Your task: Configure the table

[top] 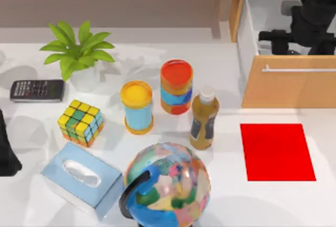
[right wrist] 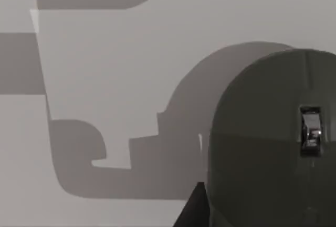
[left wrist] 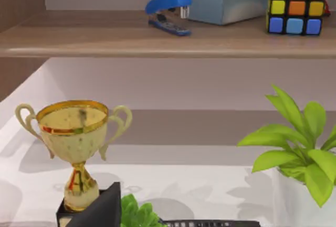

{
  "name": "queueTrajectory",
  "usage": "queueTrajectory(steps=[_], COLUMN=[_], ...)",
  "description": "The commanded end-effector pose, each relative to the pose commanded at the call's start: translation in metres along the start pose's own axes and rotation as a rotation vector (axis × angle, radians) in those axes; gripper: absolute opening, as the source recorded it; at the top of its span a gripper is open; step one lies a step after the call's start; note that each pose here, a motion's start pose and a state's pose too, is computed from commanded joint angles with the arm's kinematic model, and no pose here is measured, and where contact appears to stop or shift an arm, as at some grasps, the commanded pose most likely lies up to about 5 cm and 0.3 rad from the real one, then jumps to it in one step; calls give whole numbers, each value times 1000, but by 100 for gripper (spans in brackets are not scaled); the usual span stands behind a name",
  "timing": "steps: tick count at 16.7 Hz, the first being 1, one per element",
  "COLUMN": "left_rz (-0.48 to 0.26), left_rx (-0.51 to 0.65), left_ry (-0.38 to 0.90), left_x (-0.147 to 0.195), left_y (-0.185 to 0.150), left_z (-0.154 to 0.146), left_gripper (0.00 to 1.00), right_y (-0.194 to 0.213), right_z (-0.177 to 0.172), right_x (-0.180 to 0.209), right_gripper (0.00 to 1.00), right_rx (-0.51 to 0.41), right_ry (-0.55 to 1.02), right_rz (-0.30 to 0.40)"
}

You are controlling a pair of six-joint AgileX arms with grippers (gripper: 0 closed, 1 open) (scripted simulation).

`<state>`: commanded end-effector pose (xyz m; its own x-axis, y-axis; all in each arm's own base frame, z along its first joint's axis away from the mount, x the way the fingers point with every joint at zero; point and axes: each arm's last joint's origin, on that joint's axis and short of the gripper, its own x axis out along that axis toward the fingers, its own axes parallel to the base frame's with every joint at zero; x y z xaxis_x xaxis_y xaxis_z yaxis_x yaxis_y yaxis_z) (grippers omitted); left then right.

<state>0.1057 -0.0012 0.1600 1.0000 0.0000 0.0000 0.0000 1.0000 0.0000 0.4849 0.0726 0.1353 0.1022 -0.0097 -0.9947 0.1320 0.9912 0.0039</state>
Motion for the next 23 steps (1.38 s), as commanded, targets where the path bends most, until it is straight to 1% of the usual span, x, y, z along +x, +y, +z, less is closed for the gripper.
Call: queueTrajectory(steps=[5, 6, 10, 13, 18, 21, 23], left_rz=[0, 0, 0, 0, 0, 0, 0], left_rx=[0, 0, 0, 0, 0, 0, 0], left_ry=[0, 0, 0, 0, 0, 0, 0], left_x=[0, 0, 0, 0, 0, 0, 0], left_y=[0, 0, 0, 0, 0, 0, 0], left_z=[0, 0, 0, 0, 0, 0, 0], left_gripper=[100, 100, 100, 100, 100, 100, 100], right_y=[2, 1, 0, 1, 16, 29, 37], right_z=[0, 0, -9, -20, -54, -85, -107], right_x=[0, -5, -36, -76, -152, -176, -181], right_gripper=[0, 0, 0, 0, 0, 0, 0], right_rx=[-2, -1, 6, 13, -5, -40, -70], right_ry=[0, -8, -34, -107, -281, -317, -312], right_rz=[1, 2, 3, 24, 108, 155, 176])
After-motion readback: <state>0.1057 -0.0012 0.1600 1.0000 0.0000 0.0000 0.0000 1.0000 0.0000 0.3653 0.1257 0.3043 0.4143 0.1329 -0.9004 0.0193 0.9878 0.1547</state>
